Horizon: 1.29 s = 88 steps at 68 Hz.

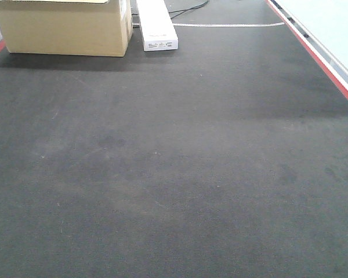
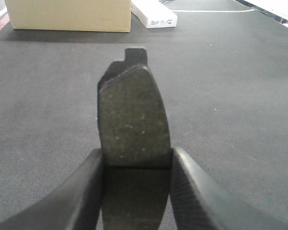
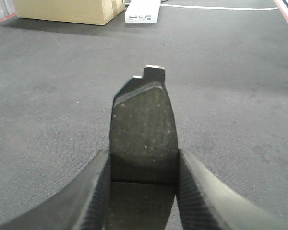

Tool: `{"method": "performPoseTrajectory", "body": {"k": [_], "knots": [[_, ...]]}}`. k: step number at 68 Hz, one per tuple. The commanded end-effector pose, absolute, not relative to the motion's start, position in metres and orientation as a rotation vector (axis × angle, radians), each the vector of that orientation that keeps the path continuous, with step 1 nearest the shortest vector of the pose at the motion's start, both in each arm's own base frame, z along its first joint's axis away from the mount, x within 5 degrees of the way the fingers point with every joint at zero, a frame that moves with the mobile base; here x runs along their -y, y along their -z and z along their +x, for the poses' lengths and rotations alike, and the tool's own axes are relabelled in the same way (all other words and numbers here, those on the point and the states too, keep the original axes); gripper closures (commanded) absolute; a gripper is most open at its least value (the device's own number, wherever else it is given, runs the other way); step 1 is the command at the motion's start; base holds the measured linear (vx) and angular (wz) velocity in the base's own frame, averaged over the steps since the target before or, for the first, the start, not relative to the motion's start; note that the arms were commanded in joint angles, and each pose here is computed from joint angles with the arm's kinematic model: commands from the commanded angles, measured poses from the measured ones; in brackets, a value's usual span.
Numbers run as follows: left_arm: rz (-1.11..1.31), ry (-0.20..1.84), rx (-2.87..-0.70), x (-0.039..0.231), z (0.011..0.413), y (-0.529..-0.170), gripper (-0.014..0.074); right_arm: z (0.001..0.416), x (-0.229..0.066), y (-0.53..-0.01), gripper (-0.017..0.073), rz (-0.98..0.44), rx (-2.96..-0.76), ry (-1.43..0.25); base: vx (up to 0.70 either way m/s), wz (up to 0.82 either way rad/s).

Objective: Move and align brake pads A on conveyor
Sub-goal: 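Hold both pads above the black conveyor belt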

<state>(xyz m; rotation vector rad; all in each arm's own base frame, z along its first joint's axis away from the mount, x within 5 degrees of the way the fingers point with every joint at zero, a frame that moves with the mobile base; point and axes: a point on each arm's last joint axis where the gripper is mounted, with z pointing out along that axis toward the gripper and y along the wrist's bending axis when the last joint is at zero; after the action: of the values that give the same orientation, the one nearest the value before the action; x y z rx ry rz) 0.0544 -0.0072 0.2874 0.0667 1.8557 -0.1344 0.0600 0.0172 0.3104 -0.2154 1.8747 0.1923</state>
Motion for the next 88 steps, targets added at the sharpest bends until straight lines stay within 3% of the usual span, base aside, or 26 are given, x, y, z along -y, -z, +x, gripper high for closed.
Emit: {"method": "performPoseTrajectory", "body": {"k": [1, 63, 88], "knots": [[0.059, 0.151, -1.741, 0.008, 0.056, -0.304, 0.0599, 0.062, -0.016, -0.328, 0.0566, -0.195, -1.757, -0.187, 0.00, 0.00], [0.052, 0.152, -1.778, 0.008, 0.059, -0.303, 0.0596, 0.062, -0.016, -0.328, 0.0566, -0.195, -1.757, -0.187, 0.00, 0.00], [-0.098, 0.115, -2.160, 0.012, 0.135, -0.270, 0.0587, 0.062, -0.016, -0.328, 0.0566, -0.195, -1.757, -0.187, 0.00, 0.00]]}}
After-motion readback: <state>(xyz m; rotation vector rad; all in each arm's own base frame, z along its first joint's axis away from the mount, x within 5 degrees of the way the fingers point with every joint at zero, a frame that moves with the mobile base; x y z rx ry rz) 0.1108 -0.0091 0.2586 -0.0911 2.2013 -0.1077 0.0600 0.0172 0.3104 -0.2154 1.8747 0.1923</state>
